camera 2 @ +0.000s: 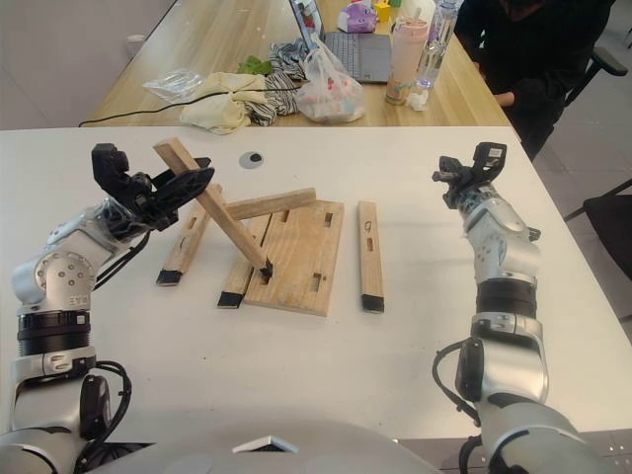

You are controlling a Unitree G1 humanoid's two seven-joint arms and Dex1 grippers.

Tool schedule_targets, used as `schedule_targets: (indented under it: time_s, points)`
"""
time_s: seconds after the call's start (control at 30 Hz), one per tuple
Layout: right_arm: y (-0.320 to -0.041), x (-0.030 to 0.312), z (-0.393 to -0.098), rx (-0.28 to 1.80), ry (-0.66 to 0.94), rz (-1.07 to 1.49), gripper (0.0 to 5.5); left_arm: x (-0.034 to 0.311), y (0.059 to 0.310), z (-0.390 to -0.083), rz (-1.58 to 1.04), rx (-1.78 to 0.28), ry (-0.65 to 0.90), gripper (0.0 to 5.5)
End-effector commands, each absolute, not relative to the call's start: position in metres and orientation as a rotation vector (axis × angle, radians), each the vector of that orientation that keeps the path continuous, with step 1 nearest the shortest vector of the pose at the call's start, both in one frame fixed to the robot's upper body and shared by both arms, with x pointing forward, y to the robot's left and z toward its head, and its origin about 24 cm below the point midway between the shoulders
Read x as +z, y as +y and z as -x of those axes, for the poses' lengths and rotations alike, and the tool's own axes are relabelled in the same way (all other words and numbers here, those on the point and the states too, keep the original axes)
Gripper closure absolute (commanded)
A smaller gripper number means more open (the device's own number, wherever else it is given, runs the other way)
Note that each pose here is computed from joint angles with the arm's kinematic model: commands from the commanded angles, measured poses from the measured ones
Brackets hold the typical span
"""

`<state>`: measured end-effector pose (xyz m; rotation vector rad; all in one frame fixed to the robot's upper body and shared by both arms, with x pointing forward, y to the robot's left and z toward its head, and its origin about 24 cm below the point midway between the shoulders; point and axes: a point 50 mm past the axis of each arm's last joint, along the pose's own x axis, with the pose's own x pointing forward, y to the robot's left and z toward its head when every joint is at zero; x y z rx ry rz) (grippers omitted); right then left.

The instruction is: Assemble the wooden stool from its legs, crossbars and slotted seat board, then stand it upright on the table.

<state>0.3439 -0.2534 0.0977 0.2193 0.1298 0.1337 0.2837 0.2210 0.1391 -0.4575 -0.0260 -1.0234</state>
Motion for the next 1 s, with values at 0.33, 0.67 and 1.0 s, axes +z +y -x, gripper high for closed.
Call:
schedule_targets:
  time_s: [0.33,0.67,1.0]
  points:
    - [-0.24,0.092,-0.347,0.179,0.164,-0.207,5.5,0.14,0.22,-0.285,0.466,-1.022,-0.035,3.41]
    - [-0.24,0.091,-0.347,0.182,0.17,-0.202,5.5,0.136,0.219,-0.285,0.405,-1.034,0.01,3.41]
    - [-0.237,0.087,-0.345,0.19,0.183,-0.199,5.5,0.103,0.224,-0.281,0.03,-1.128,0.2,3.41]
